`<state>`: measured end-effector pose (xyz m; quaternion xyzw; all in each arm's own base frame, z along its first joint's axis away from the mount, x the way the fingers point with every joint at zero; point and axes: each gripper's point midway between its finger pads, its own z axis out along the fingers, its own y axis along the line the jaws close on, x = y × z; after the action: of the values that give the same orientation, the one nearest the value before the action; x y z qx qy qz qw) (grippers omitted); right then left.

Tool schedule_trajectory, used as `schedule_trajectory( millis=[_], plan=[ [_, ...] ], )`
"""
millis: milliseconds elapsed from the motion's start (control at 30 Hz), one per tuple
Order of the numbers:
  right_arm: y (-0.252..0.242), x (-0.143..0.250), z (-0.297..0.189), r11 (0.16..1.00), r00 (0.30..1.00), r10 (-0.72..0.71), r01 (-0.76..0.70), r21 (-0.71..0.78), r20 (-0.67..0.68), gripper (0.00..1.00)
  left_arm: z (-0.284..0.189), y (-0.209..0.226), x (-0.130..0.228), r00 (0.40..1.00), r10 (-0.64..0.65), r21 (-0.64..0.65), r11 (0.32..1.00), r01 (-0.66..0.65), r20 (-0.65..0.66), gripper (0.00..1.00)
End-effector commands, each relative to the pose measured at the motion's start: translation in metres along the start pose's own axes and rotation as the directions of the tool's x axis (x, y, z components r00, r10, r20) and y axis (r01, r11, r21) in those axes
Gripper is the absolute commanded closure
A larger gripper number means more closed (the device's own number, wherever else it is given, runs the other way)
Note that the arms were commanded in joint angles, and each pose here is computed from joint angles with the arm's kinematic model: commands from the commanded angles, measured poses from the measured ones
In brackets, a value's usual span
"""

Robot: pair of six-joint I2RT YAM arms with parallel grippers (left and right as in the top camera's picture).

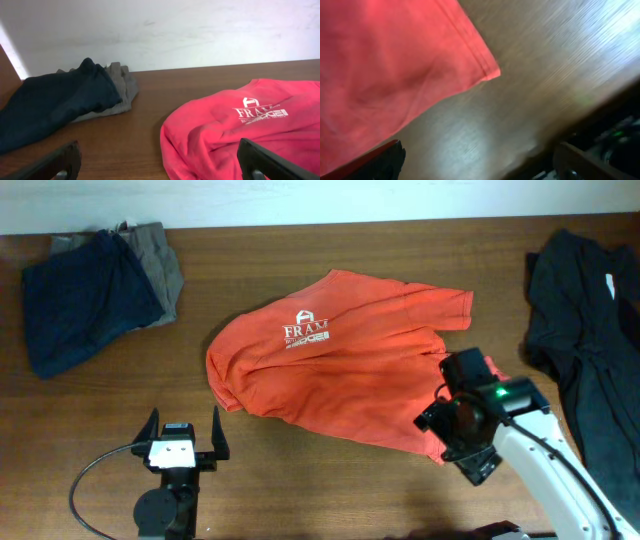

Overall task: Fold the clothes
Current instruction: 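Move the right gripper to the T-shirt's lower right hem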

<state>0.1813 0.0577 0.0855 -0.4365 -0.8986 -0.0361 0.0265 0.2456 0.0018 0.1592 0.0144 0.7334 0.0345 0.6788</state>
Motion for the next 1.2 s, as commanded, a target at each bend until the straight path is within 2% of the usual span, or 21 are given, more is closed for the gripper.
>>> schedule_trajectory(
  millis=[0, 167, 300, 733, 900, 1033, 1067, 1167],
  plan=[
    [-0.011, 0.013, 0.025, 0.999, 0.996, 0.048, -0.047, 0.018, -0.07, 0.01, 0.0, -0.001, 0.002, 1.0, 0.012, 0.006, 1.0, -0.012, -0.001, 0.01],
    [-0.013, 0.008, 0.047, 0.999, 0.998, 0.051, -0.05, 0.006, -0.046, 0.01, 0.0, -0.001, 0.002, 1.0, 0.012, 0.006, 1.0, -0.012, 0.0, 0.01],
    [-0.03, 0.003, 0.065, 0.982, 0.985, 0.172, -0.172, 0.077, -0.002, 0.02, 0.0, -0.001, 0.002, 1.0, 0.012, 0.006, 1.0, -0.012, 0.0, 0.01],
    [-0.011, -0.016, 0.085, 0.904, 0.904, 0.423, -0.425, 0.036, 0.058, 0.02, 0.0, -0.001, 0.002, 1.0, 0.012, 0.006, 1.0, -0.012, -0.001, 0.01],
    [-0.019, -0.017, 0.095, 0.867, 0.87, 0.484, -0.491, 0.087, 0.089, 0.02, 0.0, -0.001, 0.002, 1.0, 0.013, 0.006, 1.0, -0.013, 0.0, 0.01],
    [-0.018, -0.022, 0.098, 0.867, 0.869, 0.482, -0.491, 0.082, 0.109, 0.02, 0.0, -0.001, 0.002, 1.0, 0.012, 0.006, 1.0, -0.012, 0.0, 0.01],
    [-0.018, -0.023, 0.098, 0.867, 0.869, 0.483, -0.492, 0.078, 0.111, 0.04, 0.0, -0.001, 0.002, 1.0, 0.012, 0.006, 1.0, -0.012, -0.001, 0.01],
    [-0.02, -0.028, 0.097, 0.857, 0.858, 0.5, -0.51, 0.074, 0.121, 0.19, 0.0, -0.001, 0.002, 1.0, 0.012, 0.006, 1.0, -0.012, 0.0, 0.01]
  ],
)
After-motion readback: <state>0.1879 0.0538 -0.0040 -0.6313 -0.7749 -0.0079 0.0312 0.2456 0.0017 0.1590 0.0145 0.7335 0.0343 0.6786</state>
